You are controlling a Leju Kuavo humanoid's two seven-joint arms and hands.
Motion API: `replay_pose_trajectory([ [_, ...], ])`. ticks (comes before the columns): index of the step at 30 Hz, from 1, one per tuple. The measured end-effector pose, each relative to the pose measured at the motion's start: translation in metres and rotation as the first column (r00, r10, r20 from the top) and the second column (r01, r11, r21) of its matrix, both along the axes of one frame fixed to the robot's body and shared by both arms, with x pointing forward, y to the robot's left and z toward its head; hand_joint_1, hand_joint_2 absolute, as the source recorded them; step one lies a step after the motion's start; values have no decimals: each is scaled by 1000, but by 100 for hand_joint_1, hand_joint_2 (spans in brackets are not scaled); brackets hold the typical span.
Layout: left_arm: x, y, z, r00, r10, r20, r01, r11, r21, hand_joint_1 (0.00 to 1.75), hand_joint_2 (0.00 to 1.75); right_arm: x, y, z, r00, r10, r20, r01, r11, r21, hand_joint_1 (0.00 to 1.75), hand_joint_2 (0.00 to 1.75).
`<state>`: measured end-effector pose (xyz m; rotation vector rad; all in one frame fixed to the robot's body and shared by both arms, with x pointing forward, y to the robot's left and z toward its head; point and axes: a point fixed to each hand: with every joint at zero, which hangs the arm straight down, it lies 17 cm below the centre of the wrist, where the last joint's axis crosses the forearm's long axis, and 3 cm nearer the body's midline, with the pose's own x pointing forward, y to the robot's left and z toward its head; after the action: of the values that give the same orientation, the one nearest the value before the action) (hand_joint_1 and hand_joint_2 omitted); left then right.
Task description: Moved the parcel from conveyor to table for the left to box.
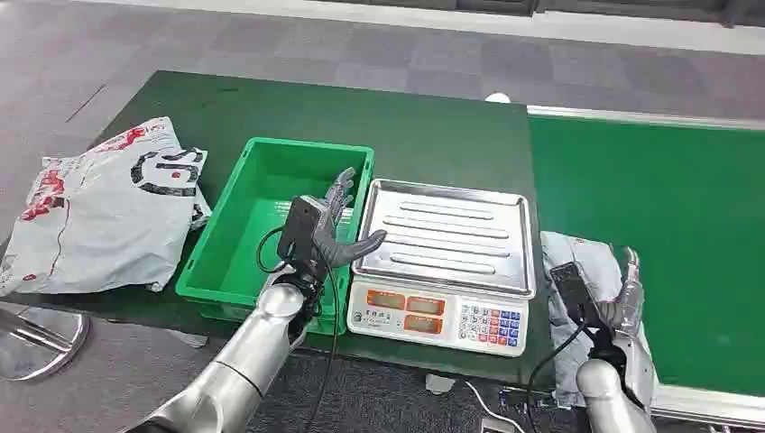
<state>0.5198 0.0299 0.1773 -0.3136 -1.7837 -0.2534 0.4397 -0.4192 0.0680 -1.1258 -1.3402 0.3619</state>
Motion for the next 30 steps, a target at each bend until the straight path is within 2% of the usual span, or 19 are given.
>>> replay_pose_trajectory([
  [10, 1, 3, 2, 1000, 8, 2, -8, 1000, -8, 0, 175, 0, -4, -9, 999, -10, -32, 10, 1000, 1, 0, 175],
  [15, 1, 2, 3, 1000, 5, 7, -5, 1000, 7, 0, 175, 1, -4, -33, 984, -6, -176, -4, 999, -53, 0, 175],
  [19, 2, 3, 4, 1000, 5, 6, -5, 1000, 16, 0, 175, -5, -10, -61, 948, -28, -318, -3, 995, -96, 0, 175],
  [21, 2, 3, 4, 1000, 5, 6, -5, 1000, 21, 0, 175, -16, -15, -79, 908, -62, -414, -4, 988, -156, 0, 175],
  [24, 3, 2, 4, 1000, 11, 5, -11, 1000, 20, 0, 175, -50, -36, -112, 773, -199, -602, -12, 945, -328, 0, 175],
  [27, 3, 0, 5, 1000, 18, 2, -18, 1000, 16, 0, 175, -67, -50, -118, 677, -305, -669, -32, 896, -442, 0, 175],
  [30, 2, -6, 7, 1000, 15, 0, -15, 1000, 9, 0, 175, -77, -60, -120, 626, -351, -696, -24, 884, -467, 0, 175],
])
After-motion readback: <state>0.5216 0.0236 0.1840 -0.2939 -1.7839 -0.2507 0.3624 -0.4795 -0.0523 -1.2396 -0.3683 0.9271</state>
